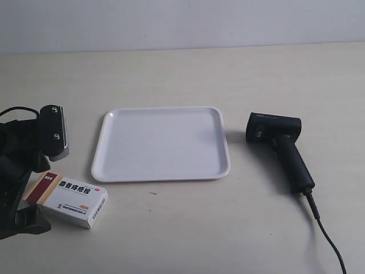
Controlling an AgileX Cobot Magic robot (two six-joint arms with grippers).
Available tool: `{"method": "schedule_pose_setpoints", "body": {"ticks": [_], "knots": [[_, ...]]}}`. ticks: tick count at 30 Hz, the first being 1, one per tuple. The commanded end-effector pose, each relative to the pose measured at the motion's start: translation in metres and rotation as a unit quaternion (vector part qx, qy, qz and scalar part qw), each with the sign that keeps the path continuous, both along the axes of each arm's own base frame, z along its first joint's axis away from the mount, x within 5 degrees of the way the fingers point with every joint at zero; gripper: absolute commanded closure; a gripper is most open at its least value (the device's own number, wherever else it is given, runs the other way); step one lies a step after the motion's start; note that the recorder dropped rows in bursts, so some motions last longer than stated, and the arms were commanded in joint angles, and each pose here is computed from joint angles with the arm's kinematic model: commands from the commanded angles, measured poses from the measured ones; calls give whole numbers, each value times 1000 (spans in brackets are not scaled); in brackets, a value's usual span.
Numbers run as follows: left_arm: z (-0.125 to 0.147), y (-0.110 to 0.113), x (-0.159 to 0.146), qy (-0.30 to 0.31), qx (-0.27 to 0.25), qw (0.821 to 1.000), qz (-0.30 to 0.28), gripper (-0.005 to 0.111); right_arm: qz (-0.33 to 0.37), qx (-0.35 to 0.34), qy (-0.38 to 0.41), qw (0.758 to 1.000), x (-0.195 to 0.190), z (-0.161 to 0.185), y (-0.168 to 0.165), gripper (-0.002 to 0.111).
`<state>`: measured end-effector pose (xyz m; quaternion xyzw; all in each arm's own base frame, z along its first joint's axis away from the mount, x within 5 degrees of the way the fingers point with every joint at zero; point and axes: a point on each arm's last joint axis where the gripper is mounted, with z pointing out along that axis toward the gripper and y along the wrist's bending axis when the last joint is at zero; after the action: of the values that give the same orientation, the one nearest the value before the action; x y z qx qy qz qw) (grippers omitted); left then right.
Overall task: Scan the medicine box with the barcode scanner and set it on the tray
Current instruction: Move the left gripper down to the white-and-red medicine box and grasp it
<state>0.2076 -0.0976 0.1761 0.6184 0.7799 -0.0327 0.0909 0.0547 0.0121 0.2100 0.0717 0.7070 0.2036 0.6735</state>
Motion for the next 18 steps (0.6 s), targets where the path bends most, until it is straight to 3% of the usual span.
{"method": "schedule_pose_setpoints", "body": {"ticks": [1,8,15,18], "knots": [[-8,-5,14,-50,-1,998,-49,2,-1,-6,5,1000,0,-2,0,107],[-34,-9,29,-75,17,992,-100,2,-1,-6,6,1000,0,-2,0,107],[-57,-9,30,-36,32,992,-115,2,-1,-6,6,1000,0,-2,0,107],[-62,-9,30,-26,34,992,-116,12,-1,-5,5,1000,0,-2,0,107]]}}
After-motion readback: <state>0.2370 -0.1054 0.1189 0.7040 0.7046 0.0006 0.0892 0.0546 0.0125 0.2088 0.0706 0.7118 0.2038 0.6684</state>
